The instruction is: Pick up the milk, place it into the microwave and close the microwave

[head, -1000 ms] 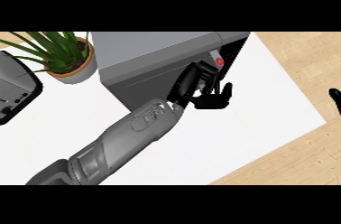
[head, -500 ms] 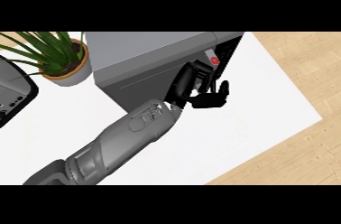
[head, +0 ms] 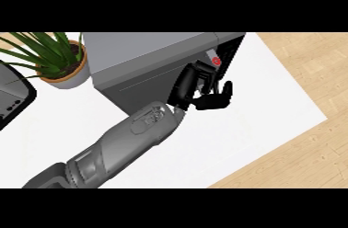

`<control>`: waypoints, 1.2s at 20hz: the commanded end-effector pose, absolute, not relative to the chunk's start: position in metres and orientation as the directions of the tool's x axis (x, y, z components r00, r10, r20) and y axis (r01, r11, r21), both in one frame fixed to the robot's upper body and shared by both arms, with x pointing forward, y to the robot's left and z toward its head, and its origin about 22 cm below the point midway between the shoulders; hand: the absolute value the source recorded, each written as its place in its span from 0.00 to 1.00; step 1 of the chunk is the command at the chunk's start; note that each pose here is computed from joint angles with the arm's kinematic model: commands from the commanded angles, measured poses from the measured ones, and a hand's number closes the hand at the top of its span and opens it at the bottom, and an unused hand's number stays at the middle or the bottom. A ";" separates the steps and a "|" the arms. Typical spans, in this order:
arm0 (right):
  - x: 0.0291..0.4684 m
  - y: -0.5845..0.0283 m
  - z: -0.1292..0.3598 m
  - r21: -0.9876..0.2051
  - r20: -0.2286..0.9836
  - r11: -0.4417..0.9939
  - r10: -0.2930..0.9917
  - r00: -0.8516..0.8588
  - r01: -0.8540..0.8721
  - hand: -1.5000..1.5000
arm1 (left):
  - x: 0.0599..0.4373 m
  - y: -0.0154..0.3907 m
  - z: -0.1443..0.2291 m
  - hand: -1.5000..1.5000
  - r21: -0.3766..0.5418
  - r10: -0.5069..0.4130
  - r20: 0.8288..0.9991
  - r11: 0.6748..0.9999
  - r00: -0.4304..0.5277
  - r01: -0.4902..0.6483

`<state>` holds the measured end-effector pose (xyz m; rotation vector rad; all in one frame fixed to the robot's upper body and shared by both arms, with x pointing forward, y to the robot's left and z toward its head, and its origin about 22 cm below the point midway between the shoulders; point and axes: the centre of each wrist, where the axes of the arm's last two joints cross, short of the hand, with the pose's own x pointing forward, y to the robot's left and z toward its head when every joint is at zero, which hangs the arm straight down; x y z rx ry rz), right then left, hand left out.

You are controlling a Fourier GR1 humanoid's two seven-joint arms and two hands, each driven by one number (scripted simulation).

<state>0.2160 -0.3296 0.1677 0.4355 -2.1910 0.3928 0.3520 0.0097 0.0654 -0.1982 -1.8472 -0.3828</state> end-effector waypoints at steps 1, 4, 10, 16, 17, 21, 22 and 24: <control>0.217 -0.333 0.172 -0.129 0.799 0.886 -0.173 -0.575 -0.446 0.00 | 0.355 -0.019 0.088 1.00 0.163 -0.031 0.942 0.913 -0.335 0.375; 0.219 -0.334 0.175 -0.130 0.798 0.882 -0.178 -0.576 -0.454 0.00 | 0.353 -0.020 0.087 1.00 0.160 -0.030 0.942 0.916 -0.335 0.368; 0.221 -0.338 0.180 -0.118 0.796 0.884 -0.188 -0.575 -0.452 0.00 | 0.352 -0.022 0.089 1.00 0.153 -0.026 0.940 0.923 -0.341 0.353; 0.222 -0.343 0.184 -0.101 0.792 0.889 -0.200 -0.577 -0.447 0.00 | 0.365 -0.001 0.073 1.00 0.058 -0.035 0.976 0.993 -0.216 0.101; 0.221 -0.344 0.184 -0.097 0.797 0.890 -0.199 -0.571 -0.446 0.00 | 0.367 0.001 0.071 1.00 0.063 -0.046 0.977 0.995 -0.208 0.079; 0.219 -0.352 0.190 -0.107 0.788 0.907 -0.173 -0.591 -0.408 0.00 | 0.372 0.006 0.066 1.00 0.060 -0.052 0.982 0.997 -0.181 0.041; 0.220 -0.353 0.195 -0.105 0.772 0.910 -0.179 -0.609 -0.400 0.00 | 0.372 0.007 0.063 1.00 0.064 -0.053 0.984 0.996 -0.172 0.062; 0.217 -0.355 0.197 -0.108 0.773 0.916 -0.167 -0.612 -0.386 0.00 | 0.375 0.015 0.058 1.00 0.081 -0.068 0.984 0.994 -0.165 0.069</control>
